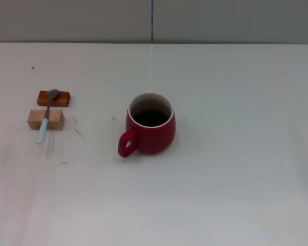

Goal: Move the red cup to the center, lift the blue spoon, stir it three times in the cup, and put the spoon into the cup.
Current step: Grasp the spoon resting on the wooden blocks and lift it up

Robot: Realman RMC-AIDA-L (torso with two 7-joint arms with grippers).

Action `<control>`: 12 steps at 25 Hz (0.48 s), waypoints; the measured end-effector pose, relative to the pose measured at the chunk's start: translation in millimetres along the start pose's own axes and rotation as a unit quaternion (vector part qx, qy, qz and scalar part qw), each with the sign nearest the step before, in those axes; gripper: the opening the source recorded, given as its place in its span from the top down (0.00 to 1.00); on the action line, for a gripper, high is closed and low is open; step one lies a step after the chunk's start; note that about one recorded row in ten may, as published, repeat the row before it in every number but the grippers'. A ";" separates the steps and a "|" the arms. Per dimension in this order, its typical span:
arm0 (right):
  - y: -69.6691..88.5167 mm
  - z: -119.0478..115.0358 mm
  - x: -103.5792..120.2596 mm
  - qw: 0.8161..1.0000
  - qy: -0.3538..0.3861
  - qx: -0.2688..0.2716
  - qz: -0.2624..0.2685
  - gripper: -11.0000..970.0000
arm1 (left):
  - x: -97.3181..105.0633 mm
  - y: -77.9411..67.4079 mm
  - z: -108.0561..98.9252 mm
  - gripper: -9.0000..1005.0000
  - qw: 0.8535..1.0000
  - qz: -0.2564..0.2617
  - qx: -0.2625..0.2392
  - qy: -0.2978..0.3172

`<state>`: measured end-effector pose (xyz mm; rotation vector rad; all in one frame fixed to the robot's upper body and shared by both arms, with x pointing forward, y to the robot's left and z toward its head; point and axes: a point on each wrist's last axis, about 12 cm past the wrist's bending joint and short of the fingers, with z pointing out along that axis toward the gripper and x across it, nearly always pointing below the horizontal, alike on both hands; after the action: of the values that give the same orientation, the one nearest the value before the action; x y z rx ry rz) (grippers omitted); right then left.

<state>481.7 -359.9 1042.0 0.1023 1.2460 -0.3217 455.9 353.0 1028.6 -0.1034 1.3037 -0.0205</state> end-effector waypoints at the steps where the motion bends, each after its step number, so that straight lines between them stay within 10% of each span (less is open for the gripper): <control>1: -2.9 8.8 -0.1 1.000 0.001 0.002 -0.011 0.35 | 0.2 -1.6 -12.2 0.41 1.000 -0.013 -0.001 -0.001; 12: -17.2 49.6 -8.2 0.999 -0.013 0.029 -0.031 0.35 | 2.0 -34.4 -67.2 0.41 0.998 -0.053 0.035 0.026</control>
<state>519.6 -387.2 1067.3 0.1088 1.2165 -0.4127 393.1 314.3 1012.2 -0.1117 1.3461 -0.1601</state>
